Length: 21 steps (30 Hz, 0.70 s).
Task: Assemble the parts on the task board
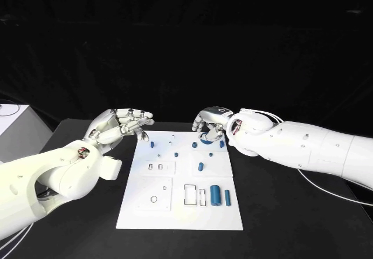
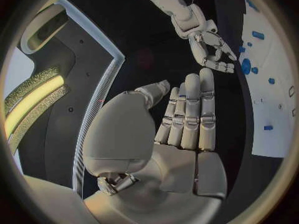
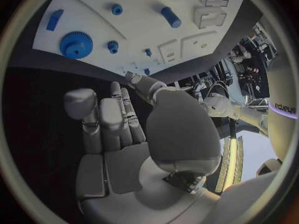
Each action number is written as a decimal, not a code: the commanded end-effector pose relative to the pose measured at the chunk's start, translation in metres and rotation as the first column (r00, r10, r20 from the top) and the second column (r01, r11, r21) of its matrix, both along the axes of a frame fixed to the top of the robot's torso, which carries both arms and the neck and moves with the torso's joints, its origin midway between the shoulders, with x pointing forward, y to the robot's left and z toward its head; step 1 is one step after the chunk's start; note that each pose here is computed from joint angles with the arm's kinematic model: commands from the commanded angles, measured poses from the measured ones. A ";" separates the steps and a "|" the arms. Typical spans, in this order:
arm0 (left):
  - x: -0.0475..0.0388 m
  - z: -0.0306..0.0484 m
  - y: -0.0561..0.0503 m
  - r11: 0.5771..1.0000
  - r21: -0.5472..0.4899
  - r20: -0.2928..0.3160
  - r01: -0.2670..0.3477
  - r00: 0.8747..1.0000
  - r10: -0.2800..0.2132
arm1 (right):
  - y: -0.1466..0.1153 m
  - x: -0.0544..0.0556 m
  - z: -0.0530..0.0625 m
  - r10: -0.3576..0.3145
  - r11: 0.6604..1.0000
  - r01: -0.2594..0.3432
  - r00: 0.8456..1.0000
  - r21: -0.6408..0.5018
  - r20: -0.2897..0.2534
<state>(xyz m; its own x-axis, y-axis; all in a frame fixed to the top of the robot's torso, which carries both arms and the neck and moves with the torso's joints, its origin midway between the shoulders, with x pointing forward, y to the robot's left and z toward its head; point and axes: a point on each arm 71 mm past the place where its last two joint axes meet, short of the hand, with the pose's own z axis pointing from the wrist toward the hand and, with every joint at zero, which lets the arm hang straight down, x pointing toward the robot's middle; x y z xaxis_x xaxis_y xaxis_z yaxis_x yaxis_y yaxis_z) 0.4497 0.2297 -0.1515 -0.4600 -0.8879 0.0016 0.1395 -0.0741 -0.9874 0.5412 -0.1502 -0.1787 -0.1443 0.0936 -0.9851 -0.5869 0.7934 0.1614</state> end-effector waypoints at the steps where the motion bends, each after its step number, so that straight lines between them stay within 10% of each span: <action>1: -0.0033 0.0049 -0.004 0.999 -0.004 0.014 0.044 0.999 -0.043 | 0.000 0.004 -0.005 -0.016 0.995 0.016 1.000 -0.097 0.000; 21: -0.0024 0.0121 0.000 0.999 0.001 0.031 0.043 0.999 -0.043 | -0.002 0.006 -0.015 -0.034 0.984 0.027 0.999 -0.176 -0.038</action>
